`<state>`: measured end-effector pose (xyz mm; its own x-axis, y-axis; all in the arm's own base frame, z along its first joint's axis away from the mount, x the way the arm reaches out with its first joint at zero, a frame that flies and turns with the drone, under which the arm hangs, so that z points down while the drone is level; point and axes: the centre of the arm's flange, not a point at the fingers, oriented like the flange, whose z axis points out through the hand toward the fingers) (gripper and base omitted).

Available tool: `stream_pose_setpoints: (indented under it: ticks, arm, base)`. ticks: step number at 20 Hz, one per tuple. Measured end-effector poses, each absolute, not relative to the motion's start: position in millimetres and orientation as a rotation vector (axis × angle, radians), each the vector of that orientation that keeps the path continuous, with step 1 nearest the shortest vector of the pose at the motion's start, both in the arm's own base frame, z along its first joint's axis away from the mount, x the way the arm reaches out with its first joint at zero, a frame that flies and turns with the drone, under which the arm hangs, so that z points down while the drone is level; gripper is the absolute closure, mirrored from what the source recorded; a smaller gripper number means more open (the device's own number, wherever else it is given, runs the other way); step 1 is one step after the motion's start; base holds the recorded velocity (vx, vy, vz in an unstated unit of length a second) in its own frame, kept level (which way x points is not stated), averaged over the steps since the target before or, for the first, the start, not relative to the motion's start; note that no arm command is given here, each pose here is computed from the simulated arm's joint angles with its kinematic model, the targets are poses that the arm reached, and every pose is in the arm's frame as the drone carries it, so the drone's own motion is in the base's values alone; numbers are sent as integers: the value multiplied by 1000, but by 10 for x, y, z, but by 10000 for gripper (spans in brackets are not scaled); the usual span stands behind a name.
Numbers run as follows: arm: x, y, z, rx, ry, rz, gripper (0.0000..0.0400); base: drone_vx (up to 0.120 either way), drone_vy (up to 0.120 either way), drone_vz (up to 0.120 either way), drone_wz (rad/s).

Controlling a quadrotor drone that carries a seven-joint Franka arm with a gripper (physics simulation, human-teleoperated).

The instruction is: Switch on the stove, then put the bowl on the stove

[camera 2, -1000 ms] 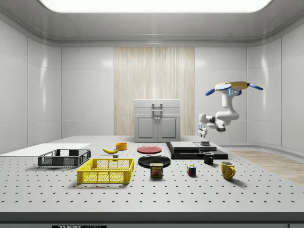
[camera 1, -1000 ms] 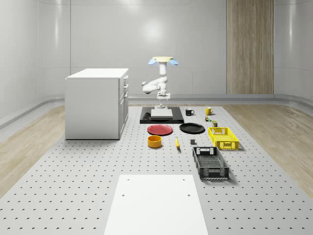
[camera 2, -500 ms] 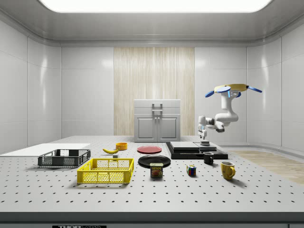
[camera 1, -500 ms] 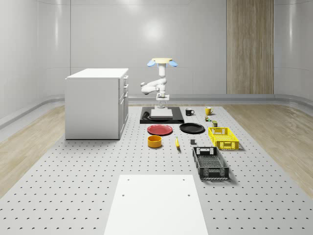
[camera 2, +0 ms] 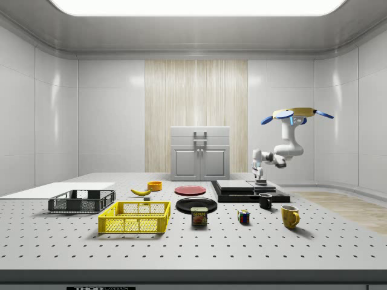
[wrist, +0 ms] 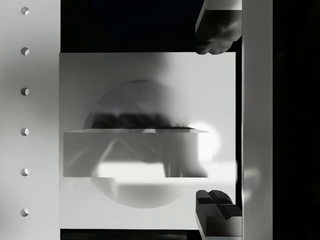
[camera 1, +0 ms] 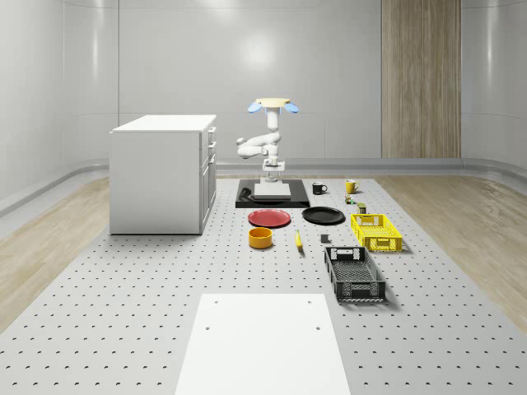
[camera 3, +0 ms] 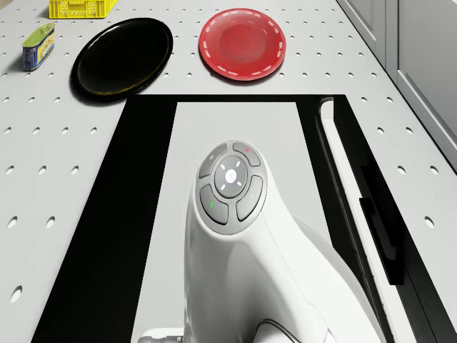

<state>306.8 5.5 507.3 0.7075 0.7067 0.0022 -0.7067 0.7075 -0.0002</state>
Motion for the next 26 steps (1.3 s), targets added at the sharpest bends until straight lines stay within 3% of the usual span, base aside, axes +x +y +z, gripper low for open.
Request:
stream_pose_setpoints:
  ticks: [12,26]
  arm:
    - [2968,115,5197,1,-2,785,0]
    - [2949,46,5316,1,-2,785,0]
  base:
    - [0,0,0,0]
    - [0,0,0,0]
